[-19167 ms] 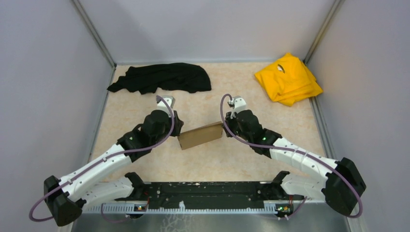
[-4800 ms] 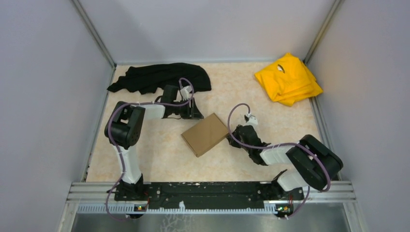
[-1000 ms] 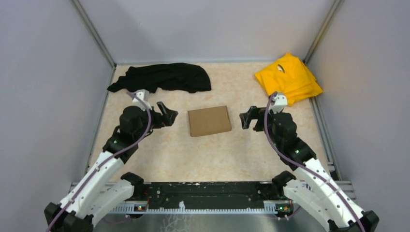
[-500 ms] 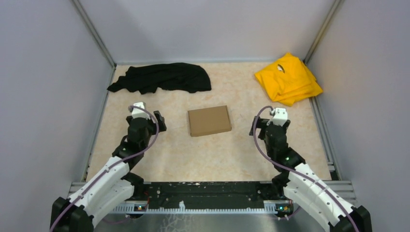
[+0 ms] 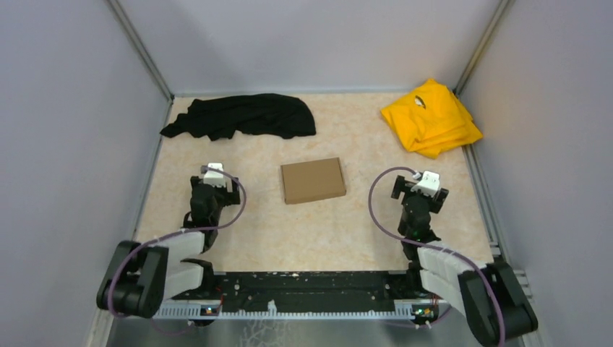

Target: Fold the paper box

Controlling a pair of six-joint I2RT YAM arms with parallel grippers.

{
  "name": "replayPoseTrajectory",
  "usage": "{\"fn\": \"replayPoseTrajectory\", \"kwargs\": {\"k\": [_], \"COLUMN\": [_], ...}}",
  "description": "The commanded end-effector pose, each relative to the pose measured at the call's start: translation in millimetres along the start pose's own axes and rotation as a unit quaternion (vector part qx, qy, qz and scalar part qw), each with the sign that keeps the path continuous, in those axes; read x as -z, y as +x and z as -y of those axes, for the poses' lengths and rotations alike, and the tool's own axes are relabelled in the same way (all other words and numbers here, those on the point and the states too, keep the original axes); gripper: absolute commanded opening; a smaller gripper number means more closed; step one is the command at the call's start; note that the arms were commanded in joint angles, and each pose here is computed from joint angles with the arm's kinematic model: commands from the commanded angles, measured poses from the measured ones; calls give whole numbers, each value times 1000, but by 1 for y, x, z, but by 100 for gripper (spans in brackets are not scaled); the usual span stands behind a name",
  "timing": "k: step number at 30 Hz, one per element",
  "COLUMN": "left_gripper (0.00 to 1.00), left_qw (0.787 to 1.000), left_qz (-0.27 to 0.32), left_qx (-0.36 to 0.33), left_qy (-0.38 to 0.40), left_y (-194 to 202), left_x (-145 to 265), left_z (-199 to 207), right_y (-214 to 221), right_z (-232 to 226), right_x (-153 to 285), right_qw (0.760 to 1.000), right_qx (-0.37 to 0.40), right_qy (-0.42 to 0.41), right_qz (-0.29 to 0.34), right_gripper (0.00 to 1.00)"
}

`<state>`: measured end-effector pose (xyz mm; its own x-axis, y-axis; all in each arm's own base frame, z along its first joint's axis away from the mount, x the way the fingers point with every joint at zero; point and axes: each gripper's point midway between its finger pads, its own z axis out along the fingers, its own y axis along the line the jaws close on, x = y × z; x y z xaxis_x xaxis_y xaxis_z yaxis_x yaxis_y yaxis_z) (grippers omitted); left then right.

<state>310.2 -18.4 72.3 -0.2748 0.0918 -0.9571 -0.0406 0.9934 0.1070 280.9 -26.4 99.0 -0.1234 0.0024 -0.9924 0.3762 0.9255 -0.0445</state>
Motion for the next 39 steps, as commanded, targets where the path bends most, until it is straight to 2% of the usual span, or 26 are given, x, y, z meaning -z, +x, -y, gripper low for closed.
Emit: {"fn": "replayPoseTrajectory", "kwargs": {"k": [1,4,9,12,16,19,26,39], "left_gripper": [99,99,99,99,99,99,99,99], "left_qw": [996,996,997,996,993,989,994,993], "left_qz": [65,31,55,55,88,122,85,91], "left_qx": [7,-8,-10,-14,0,-4,18,16], "left_qy": [61,78,55,64,73,87,71,70], "left_y": [-41,-36,-46,-47,-44,-44,-35,-37], "left_x": [-31,-51,-66,-74,-67,-56,-70,-69], "left_z": [16,24,12,14,13,15,8,8], "right_y": [-43,-46,-41,-33,-23,-33,-30,-30], "right_z": [-4,-10,-13,-16,-21,-25,-28,-27], "right_x": [-18,-29,-40,-46,-46,-40,-43,-43], "right_qw": [994,994,993,996,995,992,993,993], "right_qx": [-51,-27,-14,-23,-16,-9,-4,-4], "right_qy": [3,1,1,-17,-47,-55,-60,-59], "right_qz": [92,104,113,86,82,114,103,106], "right_gripper": [99,99,99,99,99,99,99,99]}}
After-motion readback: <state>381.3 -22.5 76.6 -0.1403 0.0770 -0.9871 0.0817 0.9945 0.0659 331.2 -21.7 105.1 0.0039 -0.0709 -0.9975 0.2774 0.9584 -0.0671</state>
